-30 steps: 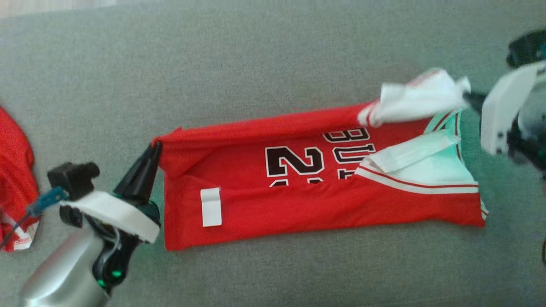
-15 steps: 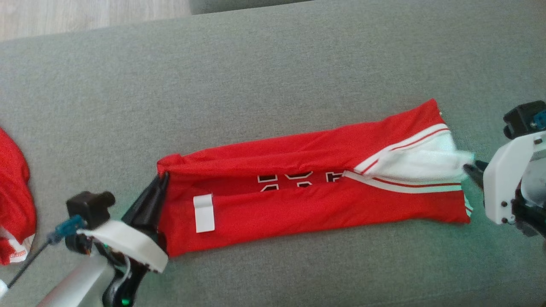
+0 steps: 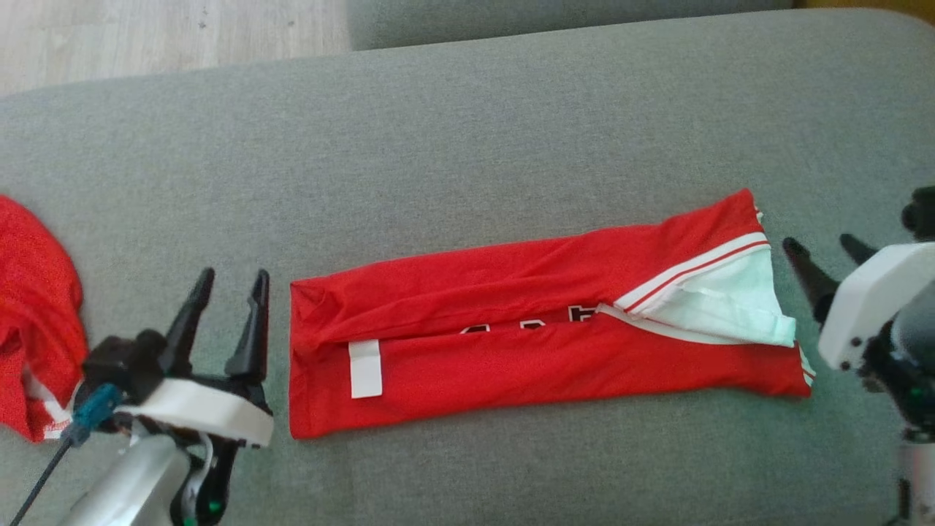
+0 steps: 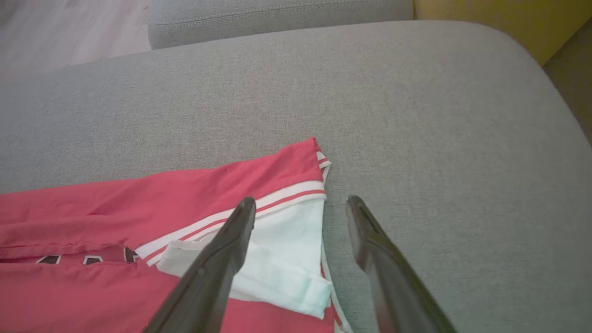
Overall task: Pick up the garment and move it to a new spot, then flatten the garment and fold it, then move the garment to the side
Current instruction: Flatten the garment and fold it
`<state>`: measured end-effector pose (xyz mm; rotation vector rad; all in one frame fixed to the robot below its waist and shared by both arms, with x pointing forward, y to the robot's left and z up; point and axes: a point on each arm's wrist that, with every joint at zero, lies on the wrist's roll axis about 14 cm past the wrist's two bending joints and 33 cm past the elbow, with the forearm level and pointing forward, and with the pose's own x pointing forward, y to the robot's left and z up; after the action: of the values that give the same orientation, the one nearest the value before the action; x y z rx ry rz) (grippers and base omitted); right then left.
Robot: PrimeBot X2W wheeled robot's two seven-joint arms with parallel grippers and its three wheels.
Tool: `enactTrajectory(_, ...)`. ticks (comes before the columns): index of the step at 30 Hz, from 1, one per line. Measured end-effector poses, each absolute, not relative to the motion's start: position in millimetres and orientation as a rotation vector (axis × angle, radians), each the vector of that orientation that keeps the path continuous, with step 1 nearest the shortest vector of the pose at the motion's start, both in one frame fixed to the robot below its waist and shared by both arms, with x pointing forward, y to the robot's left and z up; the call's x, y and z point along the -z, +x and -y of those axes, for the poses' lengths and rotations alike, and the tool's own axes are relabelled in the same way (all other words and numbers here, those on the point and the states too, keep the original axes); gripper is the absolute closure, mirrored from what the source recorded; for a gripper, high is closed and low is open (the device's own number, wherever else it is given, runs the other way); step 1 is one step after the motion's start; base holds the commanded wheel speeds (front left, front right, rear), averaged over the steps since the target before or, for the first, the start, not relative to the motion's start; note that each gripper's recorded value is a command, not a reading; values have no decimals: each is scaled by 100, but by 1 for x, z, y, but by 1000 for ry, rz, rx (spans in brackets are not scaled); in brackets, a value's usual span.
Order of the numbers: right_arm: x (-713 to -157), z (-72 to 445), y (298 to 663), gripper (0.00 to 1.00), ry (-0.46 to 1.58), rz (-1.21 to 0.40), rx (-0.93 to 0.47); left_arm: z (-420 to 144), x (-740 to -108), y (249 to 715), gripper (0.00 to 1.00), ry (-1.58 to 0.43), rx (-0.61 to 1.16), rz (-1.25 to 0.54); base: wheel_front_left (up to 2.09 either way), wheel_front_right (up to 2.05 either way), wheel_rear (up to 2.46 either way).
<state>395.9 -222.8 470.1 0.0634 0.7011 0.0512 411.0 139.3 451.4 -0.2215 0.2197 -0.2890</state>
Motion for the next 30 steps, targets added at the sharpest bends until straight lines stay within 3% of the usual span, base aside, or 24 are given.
enactTrajectory(10,-411,230,391,0,140,-792,54,-152,-470,433,0,-227,220,-114,0,0,0)
enactTrajectory(15,-399,224,404,0,133,-813,53,-156,-472,437,0,-230,203,-94,0,0,0)
enactTrajectory(21,-368,221,386,0,119,-938,56,-160,-473,440,0,-225,183,-80,0,0,0)
enactTrajectory(26,-365,211,390,3,133,-949,24,-161,-476,440,0,-231,177,-64,0,0,0)
enactTrajectory(27,-364,209,389,21,138,-950,20,-162,-476,439,0,-230,172,-64,0,0,0)
enactTrajectory(28,-363,207,389,64,146,-947,13,-162,-475,438,0,-233,173,-65,0,0,0)
enactTrajectory(29,-363,204,389,100,154,-945,6,-163,-473,436,0,-233,169,-71,0,0,0)
enactTrajectory(30,-363,201,389,100,155,-944,-5,-163,-470,435,0,-234,166,-78,0,0,0)
